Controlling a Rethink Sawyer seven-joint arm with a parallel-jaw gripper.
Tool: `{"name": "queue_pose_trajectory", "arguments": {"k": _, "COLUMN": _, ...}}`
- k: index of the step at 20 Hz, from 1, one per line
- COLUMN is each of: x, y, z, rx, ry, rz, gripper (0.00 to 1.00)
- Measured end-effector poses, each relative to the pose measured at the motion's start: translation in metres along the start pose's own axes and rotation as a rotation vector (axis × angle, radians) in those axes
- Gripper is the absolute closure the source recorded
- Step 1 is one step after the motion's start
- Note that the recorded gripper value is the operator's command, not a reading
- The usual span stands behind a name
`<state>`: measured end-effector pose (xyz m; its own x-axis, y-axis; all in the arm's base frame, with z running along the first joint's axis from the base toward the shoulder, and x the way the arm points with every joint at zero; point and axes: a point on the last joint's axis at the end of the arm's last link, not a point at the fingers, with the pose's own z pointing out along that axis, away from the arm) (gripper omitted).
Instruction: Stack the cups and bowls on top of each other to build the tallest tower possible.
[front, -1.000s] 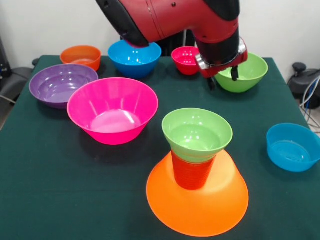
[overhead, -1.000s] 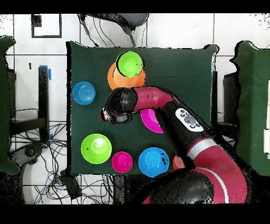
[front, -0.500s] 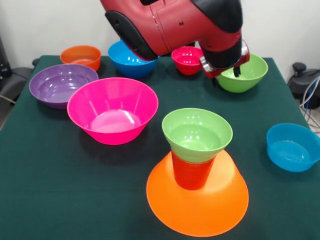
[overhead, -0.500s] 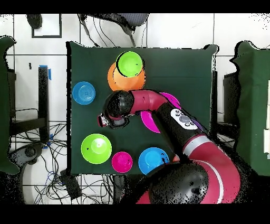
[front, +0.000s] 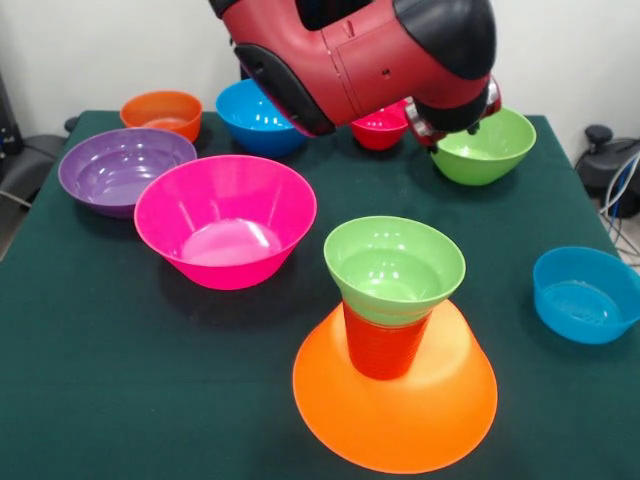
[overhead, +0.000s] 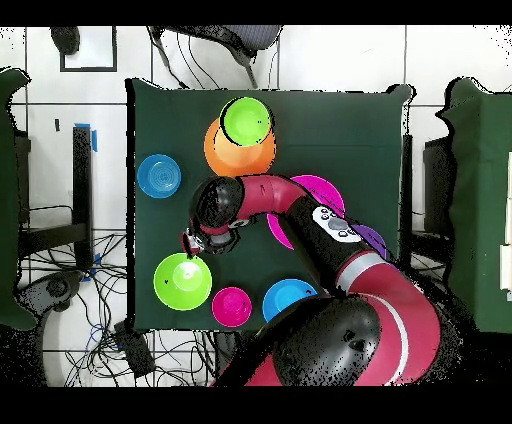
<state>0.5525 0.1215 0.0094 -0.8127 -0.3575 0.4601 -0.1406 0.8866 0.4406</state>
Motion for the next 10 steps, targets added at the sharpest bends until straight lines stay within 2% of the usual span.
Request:
{"name": "queue_pose_trajectory", "arguments": {"k": 6, "x": 0.0010, "y": -0.0028, "z": 0.0004, "rx": 0.002, "ry": 0.001, "rz": 0.005, "gripper": 0.00}}
{"name": "queue_pose_trajectory", "arguments": {"k": 10, "x": 0.0042, "y": -0.0090, "z": 0.0041, "rx": 0.023, "ry": 0.007, "rz": 0.006, "gripper": 0.00}}
